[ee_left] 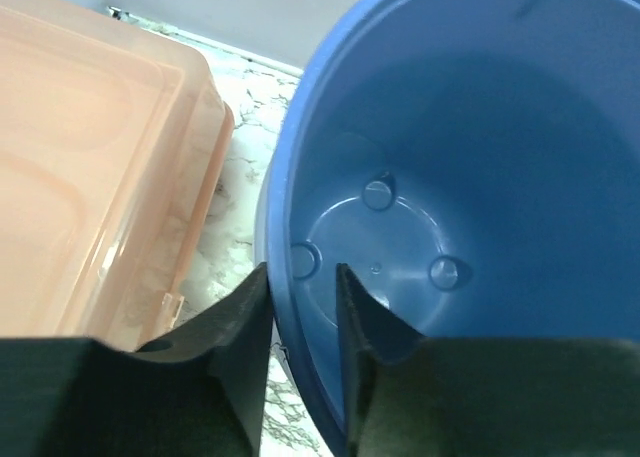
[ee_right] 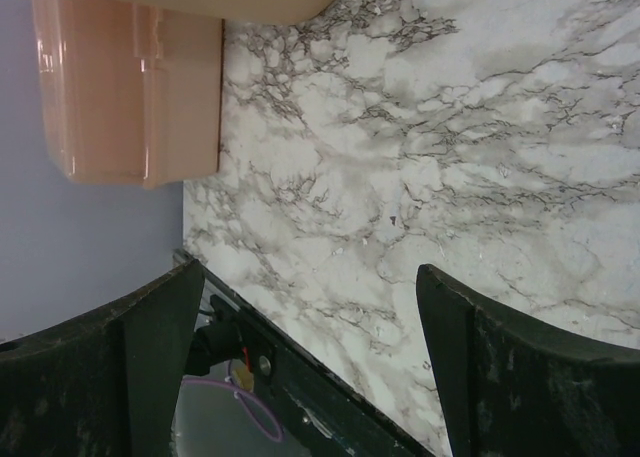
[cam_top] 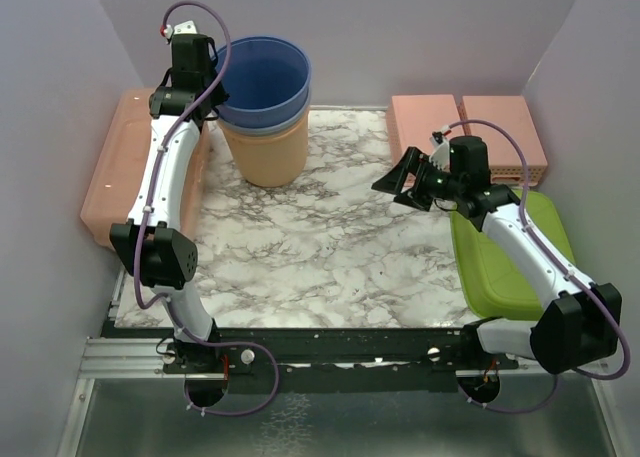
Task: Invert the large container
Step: Pick up the container from the container.
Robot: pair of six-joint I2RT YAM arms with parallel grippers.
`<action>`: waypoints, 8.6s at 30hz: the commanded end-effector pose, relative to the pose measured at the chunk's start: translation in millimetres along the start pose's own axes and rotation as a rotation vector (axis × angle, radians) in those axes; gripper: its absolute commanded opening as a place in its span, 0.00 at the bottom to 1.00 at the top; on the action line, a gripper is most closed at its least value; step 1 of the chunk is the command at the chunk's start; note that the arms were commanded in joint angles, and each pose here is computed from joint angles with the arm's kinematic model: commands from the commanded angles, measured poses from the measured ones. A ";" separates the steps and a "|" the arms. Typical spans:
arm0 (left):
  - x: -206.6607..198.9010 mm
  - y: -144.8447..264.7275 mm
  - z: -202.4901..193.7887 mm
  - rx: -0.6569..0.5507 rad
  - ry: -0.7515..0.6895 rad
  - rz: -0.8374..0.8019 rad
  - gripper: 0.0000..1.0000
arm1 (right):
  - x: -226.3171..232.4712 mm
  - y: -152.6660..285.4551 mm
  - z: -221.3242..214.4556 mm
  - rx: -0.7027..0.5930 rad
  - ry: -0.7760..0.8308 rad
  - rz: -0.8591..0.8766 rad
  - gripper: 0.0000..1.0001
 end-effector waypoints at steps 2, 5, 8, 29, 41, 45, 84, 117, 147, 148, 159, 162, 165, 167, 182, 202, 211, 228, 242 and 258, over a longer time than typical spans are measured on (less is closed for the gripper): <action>4.7 12.2 2.9 0.021 -0.066 0.005 0.20 | 7.4 -3.2 7.3 0.029 0.018 0.048 0.91; 5.8 21.1 8.5 0.002 -0.084 -0.006 0.07 | 17.9 -9.6 11.4 0.038 0.037 0.082 0.91; 6.3 31.0 11.7 -0.004 -0.114 -0.050 0.00 | 32.8 -18.5 17.6 0.045 0.064 0.088 0.91; 44.7 139.6 -20.2 0.101 -0.280 -0.201 0.00 | 174.4 -91.3 47.6 0.017 0.198 0.220 0.72; 63.7 134.8 -53.4 0.127 -0.242 -0.047 0.00 | 197.5 -105.0 11.8 0.089 0.234 0.237 0.53; 65.8 131.4 -54.3 0.123 -0.215 -0.005 0.00 | 198.9 -91.1 14.4 0.055 0.259 0.215 0.66; 60.3 155.4 -38.1 -0.035 -0.119 -0.058 0.01 | 218.8 -72.0 7.6 0.100 0.157 0.427 0.04; 85.3 271.5 -56.1 -0.161 0.321 0.062 0.87 | 202.2 -88.6 32.8 0.003 -0.245 0.447 0.01; 52.1 208.8 -66.2 -0.053 0.301 -0.176 0.00 | 218.5 -66.3 29.6 0.102 -0.009 0.554 0.00; 52.9 210.9 -63.0 -0.071 0.294 -0.171 0.00 | 220.7 -65.3 29.9 0.112 0.007 0.571 0.00; 50.9 228.4 -33.4 -0.165 0.230 -0.199 0.00 | 232.2 -50.4 33.7 0.099 0.068 0.608 0.01; 51.2 230.9 -32.1 -0.168 0.221 -0.202 0.00 | 230.5 -54.7 33.0 0.123 0.058 0.603 0.01; 53.1 235.6 -29.7 -0.176 0.212 -0.188 0.00 | 232.1 -54.5 33.7 0.125 0.058 0.609 0.01; 54.0 238.1 -28.5 -0.176 0.205 -0.185 0.00 | 234.2 -51.9 34.6 0.116 0.062 0.620 0.01; 55.9 212.2 -54.1 -0.083 0.208 -0.146 0.00 | 208.8 -79.4 25.7 0.157 0.033 0.514 0.19; 46.4 181.5 -27.2 -0.136 0.263 -0.141 0.00 | 163.5 -42.1 38.6 -0.112 0.147 0.322 0.60; 47.5 165.5 -16.9 -0.132 0.347 -0.168 0.00 | 142.1 -61.3 11.3 0.077 0.119 0.326 0.63; 48.2 167.3 -24.4 -0.137 0.466 -0.221 0.00 | 156.1 -139.0 -13.5 0.149 0.096 0.346 0.69; 44.4 186.4 4.1 -0.238 0.496 -0.249 0.00 | 118.8 -169.2 -39.4 0.221 0.061 0.115 0.63; 35.1 198.9 16.8 -0.262 0.554 -0.347 0.00 | 121.8 -163.0 -37.0 0.201 0.065 0.118 0.64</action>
Point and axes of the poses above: each gripper's point midway between its finger pads, its own y axis back along the fingers, its own x axis along the line the jaws close on, z = x × y, the point moved 9 cm from there along y, back along the fingers, and after that the axes turned 3 degrees about -y, right-handed, at the moved point
